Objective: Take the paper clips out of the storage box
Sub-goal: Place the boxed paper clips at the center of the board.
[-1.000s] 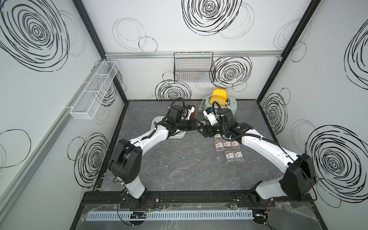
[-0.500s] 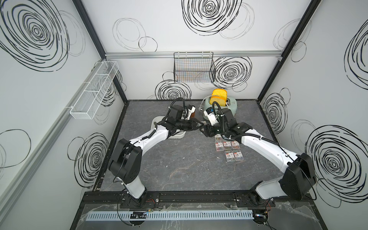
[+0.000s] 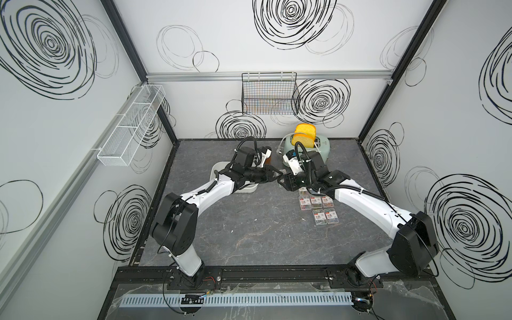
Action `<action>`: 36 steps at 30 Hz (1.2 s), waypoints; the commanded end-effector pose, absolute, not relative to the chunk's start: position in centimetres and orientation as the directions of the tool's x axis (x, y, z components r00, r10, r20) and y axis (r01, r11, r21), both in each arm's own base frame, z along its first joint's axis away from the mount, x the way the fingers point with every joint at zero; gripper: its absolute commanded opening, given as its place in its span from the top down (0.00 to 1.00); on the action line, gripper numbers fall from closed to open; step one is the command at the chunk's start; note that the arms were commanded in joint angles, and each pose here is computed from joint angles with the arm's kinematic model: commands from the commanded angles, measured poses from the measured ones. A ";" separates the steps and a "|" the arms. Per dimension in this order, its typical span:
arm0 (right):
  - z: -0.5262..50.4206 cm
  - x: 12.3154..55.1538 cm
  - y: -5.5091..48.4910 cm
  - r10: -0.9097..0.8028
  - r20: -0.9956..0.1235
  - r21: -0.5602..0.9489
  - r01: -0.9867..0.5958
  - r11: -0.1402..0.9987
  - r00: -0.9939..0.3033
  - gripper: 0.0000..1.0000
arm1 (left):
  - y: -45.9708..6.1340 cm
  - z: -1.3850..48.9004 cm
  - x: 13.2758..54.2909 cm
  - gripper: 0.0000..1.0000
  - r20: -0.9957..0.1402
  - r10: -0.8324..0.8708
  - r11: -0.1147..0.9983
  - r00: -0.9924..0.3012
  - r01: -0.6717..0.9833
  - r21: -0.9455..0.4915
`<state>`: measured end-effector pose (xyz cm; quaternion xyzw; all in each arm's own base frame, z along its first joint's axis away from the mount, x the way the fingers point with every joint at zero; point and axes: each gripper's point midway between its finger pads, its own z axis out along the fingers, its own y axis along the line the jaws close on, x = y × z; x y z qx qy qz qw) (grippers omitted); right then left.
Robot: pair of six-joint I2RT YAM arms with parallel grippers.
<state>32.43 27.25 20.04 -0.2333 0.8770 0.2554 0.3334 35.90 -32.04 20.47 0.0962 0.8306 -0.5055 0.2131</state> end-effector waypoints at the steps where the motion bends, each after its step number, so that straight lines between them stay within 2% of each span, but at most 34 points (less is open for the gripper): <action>1: 19.6 32.4 27.2 -0.241 -0.699 0.295 -0.578 0.760 -0.673 0.61 | -32.9 22.1 35.3 0.60 -0.501 -0.039 0.414 -0.865 0.442 -0.796; 5: 19.4 32.1 26.9 -0.240 -0.691 0.297 -0.571 0.765 -0.681 0.64 | -32.8 22.0 35.4 0.36 -0.502 -0.042 0.421 -0.864 0.441 -0.793; 9: 18.9 31.8 26.3 -0.233 -0.676 0.296 -0.547 0.783 -0.699 0.65 | -32.7 22.2 35.5 0.24 -0.505 -0.045 0.423 -0.862 0.441 -0.792; 15: 17.5 31.2 24.5 -0.202 -0.608 0.299 -0.457 0.838 -0.767 0.66 | -31.3 22.5 36.3 0.13 -0.527 -0.071 0.481 -0.847 0.434 -0.762; 22: 15.2 28.8 21.7 -0.146 -0.512 0.298 -0.335 0.894 -0.846 0.66 | -27.9 22.5 37.6 0.10 -0.561 -0.109 0.569 -0.821 0.411 -0.712; 28: 13.7 27.1 19.8 -0.099 -0.478 0.287 -0.262 0.921 -0.873 0.67 | -25.7 22.4 38.0 0.05 -0.581 -0.125 0.630 -0.804 0.389 -0.673; 36: 12.6 26.3 18.6 -0.065 -0.456 0.273 -0.209 0.939 -0.887 0.67 | -24.2 22.0 37.8 0.03 -0.588 -0.128 0.669 -0.799 0.368 -0.646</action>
